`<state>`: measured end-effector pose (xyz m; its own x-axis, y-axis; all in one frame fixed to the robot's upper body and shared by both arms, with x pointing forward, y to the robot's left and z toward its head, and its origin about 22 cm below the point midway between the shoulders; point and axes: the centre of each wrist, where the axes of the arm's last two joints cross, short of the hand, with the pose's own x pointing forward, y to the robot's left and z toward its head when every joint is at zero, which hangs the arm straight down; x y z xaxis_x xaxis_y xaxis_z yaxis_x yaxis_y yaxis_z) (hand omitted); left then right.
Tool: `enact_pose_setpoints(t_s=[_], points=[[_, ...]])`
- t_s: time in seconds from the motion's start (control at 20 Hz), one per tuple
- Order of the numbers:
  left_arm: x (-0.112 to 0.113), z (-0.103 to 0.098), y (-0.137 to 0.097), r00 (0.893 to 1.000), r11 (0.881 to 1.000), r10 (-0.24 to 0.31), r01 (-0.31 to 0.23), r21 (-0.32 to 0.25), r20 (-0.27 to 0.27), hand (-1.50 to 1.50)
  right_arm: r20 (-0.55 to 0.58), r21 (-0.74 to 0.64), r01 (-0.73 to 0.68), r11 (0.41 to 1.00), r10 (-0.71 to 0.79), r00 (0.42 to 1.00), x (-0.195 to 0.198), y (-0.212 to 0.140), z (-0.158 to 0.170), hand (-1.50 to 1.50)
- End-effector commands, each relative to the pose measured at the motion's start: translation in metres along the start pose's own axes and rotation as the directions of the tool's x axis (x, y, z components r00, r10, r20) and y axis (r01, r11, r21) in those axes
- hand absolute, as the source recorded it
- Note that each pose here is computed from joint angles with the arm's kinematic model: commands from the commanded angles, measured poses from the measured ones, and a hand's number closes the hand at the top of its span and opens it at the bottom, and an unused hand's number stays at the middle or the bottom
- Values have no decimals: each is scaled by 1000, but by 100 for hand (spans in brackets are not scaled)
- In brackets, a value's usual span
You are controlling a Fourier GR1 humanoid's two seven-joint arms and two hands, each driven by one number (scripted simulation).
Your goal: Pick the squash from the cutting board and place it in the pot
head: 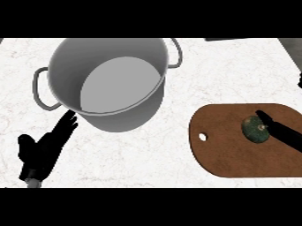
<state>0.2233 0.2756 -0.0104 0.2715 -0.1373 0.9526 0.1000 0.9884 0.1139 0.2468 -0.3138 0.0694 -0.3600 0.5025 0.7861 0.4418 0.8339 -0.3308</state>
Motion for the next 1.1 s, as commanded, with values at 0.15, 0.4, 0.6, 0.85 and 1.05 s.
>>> enact_pose_setpoints(t_s=[0.15, 0.4, 0.6, 0.85, 1.05], points=[[4, -22, -18, 1000, 993, -23, 24, -117, 10, 0, -107, 18, -114, 993, 116, 987, 46, -24, 41, -150], [-13, -23, -37, 999, 993, -34, 33, -111, -5, 0, -338, 126, -114, 986, 150, 929, 77, -50, 28, -150], [2, -34, -40, 1000, 990, -19, 20, -140, 8, 0, -442, 125, -69, 990, 117, 890, 86, -48, 10, -150], [8, -34, -31, 999, 992, -23, 26, -126, 24, 0, -577, 260, -18, 965, 170, 799, 59, -43, 6, -150], [10, -36, -28, 998, 992, -48, 51, -117, 33, 0, -605, 439, -8, 899, 302, 737, 28, -36, 24, -150]])
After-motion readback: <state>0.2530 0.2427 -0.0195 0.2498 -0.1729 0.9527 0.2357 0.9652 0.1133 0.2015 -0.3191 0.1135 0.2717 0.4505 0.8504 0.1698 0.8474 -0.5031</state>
